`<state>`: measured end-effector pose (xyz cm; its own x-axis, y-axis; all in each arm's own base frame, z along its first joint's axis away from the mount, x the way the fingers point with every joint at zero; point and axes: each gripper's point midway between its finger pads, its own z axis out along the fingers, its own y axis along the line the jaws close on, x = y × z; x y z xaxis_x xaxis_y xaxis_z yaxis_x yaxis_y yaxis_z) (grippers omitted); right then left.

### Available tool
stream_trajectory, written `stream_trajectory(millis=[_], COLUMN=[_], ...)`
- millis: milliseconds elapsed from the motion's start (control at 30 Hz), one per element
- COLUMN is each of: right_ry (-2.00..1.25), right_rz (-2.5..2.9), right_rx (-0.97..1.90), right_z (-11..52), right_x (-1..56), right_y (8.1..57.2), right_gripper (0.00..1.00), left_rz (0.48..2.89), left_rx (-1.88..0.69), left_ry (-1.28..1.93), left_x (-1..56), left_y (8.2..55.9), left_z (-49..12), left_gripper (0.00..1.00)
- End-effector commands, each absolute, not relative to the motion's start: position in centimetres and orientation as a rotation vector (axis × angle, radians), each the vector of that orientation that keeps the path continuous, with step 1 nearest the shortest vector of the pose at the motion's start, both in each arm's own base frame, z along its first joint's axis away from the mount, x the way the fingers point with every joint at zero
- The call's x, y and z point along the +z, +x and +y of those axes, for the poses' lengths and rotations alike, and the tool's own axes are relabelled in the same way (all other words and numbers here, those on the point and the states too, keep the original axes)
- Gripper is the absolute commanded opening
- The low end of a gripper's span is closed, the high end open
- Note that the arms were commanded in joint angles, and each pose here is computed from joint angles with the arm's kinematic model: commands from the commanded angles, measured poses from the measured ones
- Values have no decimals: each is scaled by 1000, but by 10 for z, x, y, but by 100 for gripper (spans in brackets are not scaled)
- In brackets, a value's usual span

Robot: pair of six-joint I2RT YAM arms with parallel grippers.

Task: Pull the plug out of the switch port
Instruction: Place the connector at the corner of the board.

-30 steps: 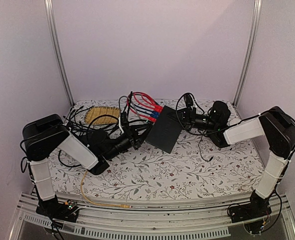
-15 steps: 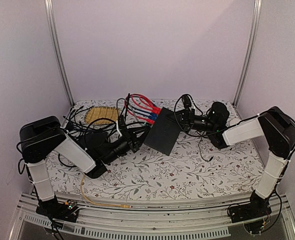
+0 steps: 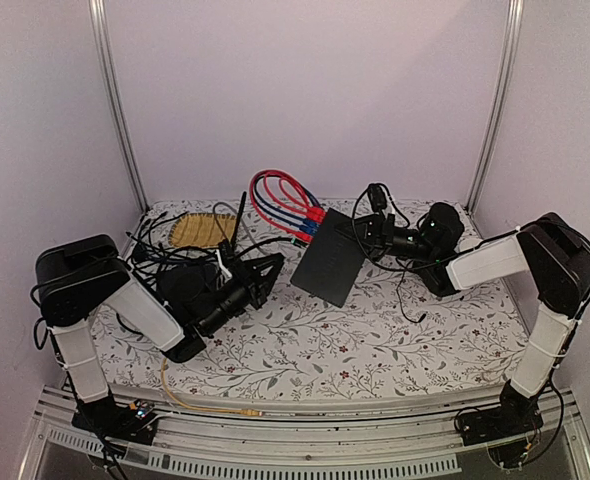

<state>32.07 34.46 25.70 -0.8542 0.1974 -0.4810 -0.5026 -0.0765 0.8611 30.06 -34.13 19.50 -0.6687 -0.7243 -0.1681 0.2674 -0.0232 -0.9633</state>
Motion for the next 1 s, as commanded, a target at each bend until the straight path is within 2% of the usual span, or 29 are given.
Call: stream_trajectory(millis=[0,333,967], right_ry=[-452,-452,-514], right_rz=[1508,1483,1387], right_rx=[1969,1962,1936], right_z=[337,335,343], right_x=[308,316,369], right_y=[309,311,331], right_gripper=[1,1,1], left_rz=[1217,1344,1805], left_rx=[-1916,-1893,-1793], left_ry=[-429,-394,-171], left_x=[261,225,168], left_y=[290,297,298], left_z=[-319,-326,-385], left_gripper=[0,0,0])
